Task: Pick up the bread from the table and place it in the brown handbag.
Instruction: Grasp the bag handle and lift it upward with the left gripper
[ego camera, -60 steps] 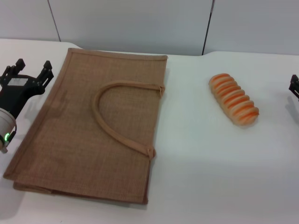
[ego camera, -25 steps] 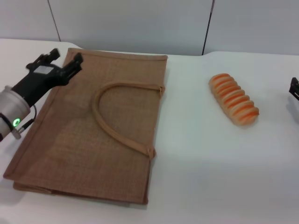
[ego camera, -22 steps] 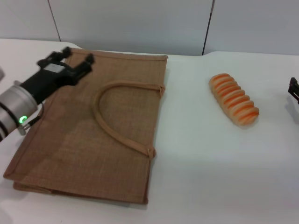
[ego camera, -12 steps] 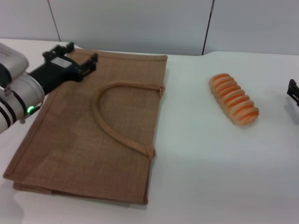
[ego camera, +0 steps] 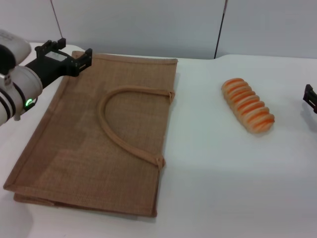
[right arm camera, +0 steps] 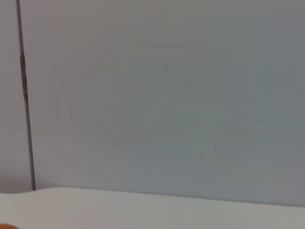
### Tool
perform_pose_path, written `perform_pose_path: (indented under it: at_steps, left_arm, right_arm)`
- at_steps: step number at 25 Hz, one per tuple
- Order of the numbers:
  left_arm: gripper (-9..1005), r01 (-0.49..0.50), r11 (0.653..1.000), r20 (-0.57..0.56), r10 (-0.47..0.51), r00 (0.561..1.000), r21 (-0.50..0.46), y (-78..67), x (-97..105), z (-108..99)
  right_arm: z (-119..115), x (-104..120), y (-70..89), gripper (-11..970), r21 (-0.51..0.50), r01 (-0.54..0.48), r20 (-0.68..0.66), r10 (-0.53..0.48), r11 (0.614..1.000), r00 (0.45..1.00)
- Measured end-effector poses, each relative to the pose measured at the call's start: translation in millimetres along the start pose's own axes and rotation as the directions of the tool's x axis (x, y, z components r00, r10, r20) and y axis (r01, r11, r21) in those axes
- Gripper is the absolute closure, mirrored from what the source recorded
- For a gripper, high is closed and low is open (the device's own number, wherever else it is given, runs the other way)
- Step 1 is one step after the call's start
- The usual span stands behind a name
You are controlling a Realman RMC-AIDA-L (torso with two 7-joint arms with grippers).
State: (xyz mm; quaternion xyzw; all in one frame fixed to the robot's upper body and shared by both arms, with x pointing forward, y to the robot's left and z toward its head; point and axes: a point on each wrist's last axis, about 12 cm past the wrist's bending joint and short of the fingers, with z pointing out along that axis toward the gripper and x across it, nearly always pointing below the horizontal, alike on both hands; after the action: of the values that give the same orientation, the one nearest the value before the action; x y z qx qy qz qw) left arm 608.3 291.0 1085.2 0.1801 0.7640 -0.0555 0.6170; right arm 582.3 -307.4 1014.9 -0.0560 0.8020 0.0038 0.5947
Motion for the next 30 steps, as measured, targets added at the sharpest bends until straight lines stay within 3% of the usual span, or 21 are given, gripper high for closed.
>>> perform_pose_path:
  at_steps: [4, 9, 18, 24, 30]
  left_arm:
    - [239, -0.056, 0.995, -0.042, 0.053, 0.998, -0.078, -0.9, -10.3, 2.3]
    - [240, -0.026, 0.992, -0.080, 0.016, 0.997, -0.126, -9.9, -18.1, 6.3]
    - [241, 0.065, 0.995, -0.061, -0.070, 0.996, -0.073, -35.0, -26.5, 10.6]
    - [242, 0.099, 0.995, 0.025, -0.098, 0.995, -0.032, -38.5, -47.4, 7.2]
    - [243, 0.184, 0.979, 0.157, -0.196, 0.968, 0.085, -28.4, -64.7, -2.6]
  right_arm:
    - [0.3, -0.4, 0.2, 123, -0.001, 0.000, 0.001, 0.000, 1.000, 1.000]
    - [1.1, -1.2, 0.7, 123, -0.002, 0.001, 0.001, -0.001, 1.000, 1.000]
    - [1.2, 0.0, 0.6, 123, 0.000, 0.001, -0.010, -0.001, 1.000, 1.000]
    - [1.9, -1.3, 1.6, 123, -0.002, -0.002, -0.006, 0.002, 1.000, 1.000]
    - [2.8, -2.7, 2.4, 123, -0.004, -0.002, -0.002, 0.002, 1.000, 1.000]
